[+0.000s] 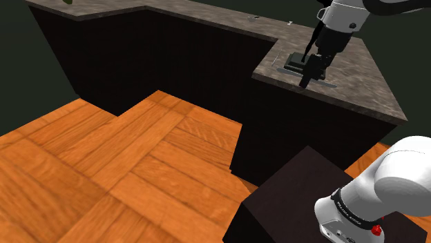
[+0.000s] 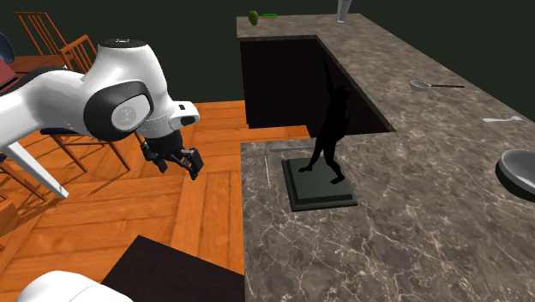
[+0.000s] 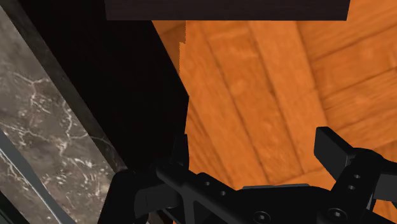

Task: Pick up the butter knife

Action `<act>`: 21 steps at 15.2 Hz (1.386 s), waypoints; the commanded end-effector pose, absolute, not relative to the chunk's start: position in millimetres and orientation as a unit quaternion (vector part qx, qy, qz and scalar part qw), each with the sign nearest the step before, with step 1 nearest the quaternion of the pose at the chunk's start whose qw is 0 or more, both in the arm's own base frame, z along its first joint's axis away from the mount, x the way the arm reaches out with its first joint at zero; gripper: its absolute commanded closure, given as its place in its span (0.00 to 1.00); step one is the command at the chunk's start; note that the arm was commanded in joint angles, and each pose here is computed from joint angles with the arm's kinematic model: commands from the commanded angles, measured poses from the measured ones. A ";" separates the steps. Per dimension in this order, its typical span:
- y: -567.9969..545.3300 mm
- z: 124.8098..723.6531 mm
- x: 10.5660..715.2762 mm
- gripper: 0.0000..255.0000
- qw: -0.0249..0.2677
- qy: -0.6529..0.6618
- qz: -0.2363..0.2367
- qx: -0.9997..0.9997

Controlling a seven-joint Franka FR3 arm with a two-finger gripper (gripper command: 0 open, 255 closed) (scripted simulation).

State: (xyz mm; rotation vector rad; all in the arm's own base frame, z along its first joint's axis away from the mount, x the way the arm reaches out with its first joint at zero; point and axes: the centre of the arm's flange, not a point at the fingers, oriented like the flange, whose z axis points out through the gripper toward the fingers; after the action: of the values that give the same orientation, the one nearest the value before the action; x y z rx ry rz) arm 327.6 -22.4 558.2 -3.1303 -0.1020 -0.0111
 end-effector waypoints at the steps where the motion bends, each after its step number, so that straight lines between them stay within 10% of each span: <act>1: -22.4 558.2 327.6 0.00 0.005 -0.033 -0.004 -0.999; 21: -239.9 521.6 441.7 0.00 0.004 -0.218 -0.026 -0.976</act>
State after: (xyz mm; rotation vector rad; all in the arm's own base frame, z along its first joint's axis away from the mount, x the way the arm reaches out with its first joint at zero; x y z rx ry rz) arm 438.9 -236.5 525.8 -3.0604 -0.6619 -0.0788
